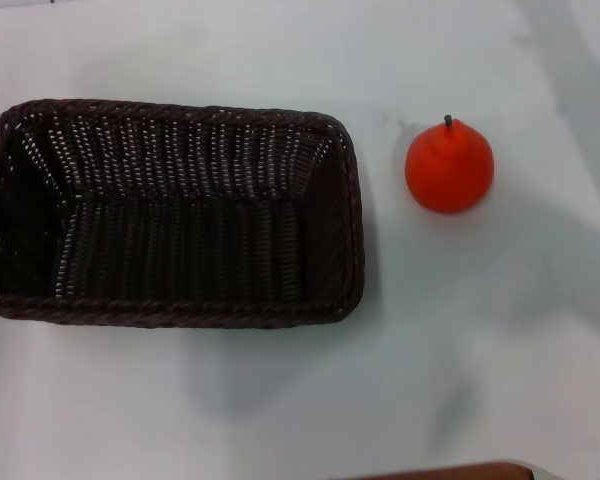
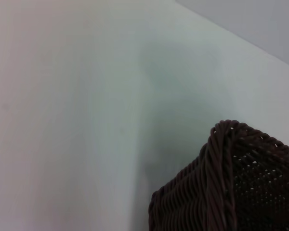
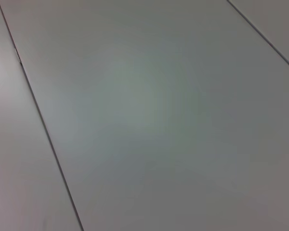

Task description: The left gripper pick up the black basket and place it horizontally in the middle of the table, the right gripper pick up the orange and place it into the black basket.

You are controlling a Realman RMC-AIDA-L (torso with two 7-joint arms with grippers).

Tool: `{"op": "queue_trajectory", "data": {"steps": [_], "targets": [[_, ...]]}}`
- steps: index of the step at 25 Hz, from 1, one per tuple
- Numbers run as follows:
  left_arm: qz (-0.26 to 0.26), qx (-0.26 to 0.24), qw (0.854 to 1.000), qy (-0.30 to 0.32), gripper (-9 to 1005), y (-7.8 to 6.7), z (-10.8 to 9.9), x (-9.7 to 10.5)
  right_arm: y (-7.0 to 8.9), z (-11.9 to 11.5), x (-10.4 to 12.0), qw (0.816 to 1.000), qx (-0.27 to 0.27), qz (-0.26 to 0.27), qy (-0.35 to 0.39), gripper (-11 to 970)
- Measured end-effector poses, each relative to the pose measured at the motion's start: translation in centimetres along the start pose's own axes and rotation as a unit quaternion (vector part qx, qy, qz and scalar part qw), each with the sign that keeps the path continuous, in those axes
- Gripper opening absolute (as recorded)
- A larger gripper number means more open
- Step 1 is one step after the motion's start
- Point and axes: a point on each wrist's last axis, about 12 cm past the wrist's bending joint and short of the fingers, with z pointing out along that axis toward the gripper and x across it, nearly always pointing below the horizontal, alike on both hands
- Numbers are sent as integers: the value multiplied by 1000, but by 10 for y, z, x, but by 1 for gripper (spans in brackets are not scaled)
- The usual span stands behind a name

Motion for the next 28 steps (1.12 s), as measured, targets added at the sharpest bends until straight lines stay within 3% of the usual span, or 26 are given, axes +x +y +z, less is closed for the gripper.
{"op": "queue_trajectory", "data": {"steps": [8, 13, 16, 21, 26, 28], "targets": [[-15, 20, 1000, 12, 201, 0, 7, 2, 1, -1, -1, 1000, -3, 0, -2, 851], [-26, 25, 999, 5, 221, 10, 1, 4, 1, -3, 0, 1000, -3, 0, -2, 851], [-27, 33, 999, 2, 417, 14, -7, 5, 2, -4, 0, 1000, -4, -2, -3, 852], [-25, 57, 997, -35, 607, 26, -31, 1, 4, -8, 3, 1000, 10, -18, -22, 852], [-17, 130, 980, -152, 778, 45, -70, -1, 4, -21, 6, 993, 70, -42, -89, 851], [-5, 143, 969, -203, 810, 54, -82, 3, 1, -32, 5, 979, 122, -52, -158, 852]]}}
